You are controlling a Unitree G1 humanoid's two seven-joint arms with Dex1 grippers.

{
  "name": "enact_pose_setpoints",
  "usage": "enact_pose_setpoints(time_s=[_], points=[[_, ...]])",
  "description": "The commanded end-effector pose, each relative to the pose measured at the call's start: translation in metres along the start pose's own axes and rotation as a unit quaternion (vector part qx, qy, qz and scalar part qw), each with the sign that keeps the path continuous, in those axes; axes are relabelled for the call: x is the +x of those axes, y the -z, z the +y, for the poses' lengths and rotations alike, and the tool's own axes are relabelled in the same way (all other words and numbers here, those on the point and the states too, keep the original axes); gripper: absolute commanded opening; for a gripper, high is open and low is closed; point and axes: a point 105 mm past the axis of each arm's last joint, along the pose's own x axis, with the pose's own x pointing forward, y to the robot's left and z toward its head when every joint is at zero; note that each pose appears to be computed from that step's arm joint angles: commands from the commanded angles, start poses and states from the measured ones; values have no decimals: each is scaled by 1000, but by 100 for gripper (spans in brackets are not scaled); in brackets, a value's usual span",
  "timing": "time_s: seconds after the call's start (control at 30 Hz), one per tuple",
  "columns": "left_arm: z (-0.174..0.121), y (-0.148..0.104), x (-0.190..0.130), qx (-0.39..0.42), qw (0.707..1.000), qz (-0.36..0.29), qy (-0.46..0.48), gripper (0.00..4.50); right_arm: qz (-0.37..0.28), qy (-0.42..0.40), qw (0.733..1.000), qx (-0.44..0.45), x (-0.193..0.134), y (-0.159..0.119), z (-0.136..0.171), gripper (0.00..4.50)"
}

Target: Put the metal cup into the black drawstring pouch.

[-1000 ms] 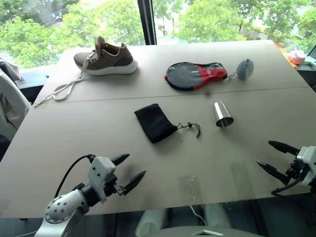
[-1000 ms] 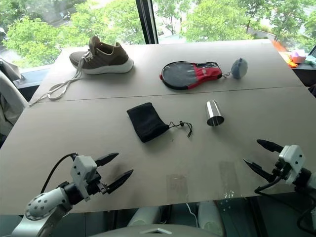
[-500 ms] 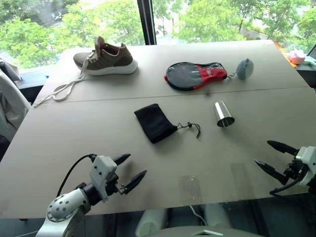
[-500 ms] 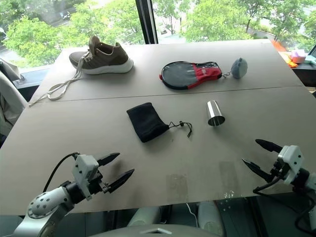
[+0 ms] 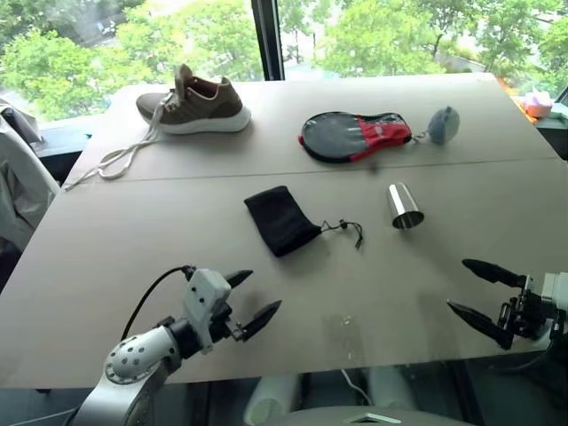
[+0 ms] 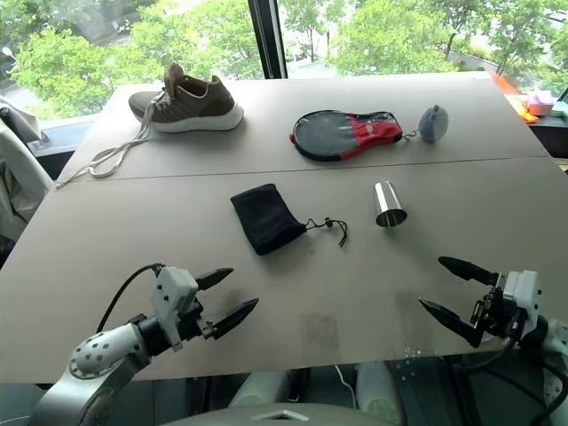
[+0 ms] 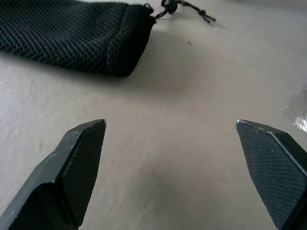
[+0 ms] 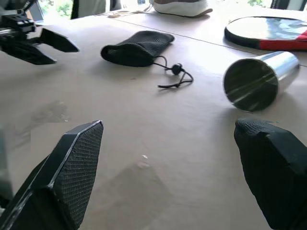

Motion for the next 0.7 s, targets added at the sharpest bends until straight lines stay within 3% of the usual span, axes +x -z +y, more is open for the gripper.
enact_pose_setpoints(time_s=[0.03,0.2,0.4,0.7], points=[[-4,-26,11,35,999,-22,-4,450,-38,-32,999,5,7,-15,13,444],[17,-33,24,134,989,15,-63,450,-45,-58,997,-10,12,-18,24,444],[40,-27,44,289,948,66,-113,450,-31,-51,998,-18,10,-12,24,444],[32,-38,58,402,907,32,-125,450,-28,-35,999,-22,7,-8,21,444]])
